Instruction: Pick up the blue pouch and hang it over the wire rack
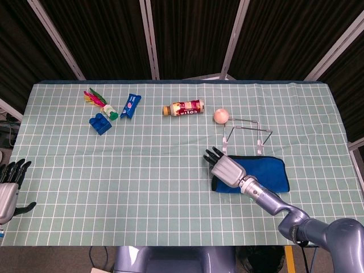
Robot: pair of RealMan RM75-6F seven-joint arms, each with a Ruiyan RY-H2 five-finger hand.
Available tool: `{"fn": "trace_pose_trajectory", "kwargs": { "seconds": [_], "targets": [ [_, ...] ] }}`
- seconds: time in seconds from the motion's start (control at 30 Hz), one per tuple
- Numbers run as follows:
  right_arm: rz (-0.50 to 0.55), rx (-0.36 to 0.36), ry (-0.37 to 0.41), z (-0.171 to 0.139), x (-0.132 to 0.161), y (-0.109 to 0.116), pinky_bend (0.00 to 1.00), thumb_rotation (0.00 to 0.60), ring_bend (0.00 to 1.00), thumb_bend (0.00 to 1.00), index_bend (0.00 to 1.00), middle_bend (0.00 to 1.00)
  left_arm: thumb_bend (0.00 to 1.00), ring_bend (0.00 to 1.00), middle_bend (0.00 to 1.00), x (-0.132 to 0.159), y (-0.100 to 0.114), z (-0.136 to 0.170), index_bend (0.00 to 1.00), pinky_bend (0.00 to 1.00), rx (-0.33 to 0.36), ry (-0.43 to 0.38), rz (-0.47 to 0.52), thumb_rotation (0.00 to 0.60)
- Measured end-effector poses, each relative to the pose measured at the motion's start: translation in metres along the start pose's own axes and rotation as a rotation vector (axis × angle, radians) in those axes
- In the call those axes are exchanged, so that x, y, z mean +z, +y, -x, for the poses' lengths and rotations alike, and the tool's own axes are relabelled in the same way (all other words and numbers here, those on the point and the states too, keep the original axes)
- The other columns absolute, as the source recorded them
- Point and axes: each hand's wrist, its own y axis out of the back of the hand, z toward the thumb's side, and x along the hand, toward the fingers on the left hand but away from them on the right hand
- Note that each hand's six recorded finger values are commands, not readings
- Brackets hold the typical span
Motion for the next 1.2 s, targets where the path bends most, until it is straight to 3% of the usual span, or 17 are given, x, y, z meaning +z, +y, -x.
{"fn": "trace_pose_trajectory", "kwargs": {
  "seconds": [0.53, 0.97, 1.2],
  "targets": [
    [0.317, -0.157, -0.158, -0.029, -0.037, 0.044, 0.15, 0.600, 0.00, 0.45, 0.68, 0.11, 0.00, 0.00, 0.00, 0.002, 0.007, 0.005, 0.00, 0.00, 0.019, -0.019, 0.023, 0.600],
    [0.643, -0.332, -0.402, -0.077, -0.089, 0.097, 0.17, 0.600, 0.00, 0.50, 0.71, 0.13, 0.00, 0.00, 0.00, 0.002, 0.030, 0.020, 0.00, 0.00, 0.090, -0.048, 0.074, 0.600],
    [0.713, -0.435, -0.535, -0.110, -0.107, 0.130, 0.18, 0.600, 0.00, 0.51, 0.71, 0.14, 0.00, 0.00, 0.00, 0.003, 0.044, 0.033, 0.00, 0.00, 0.125, -0.081, 0.111, 0.600]
  ]
}}
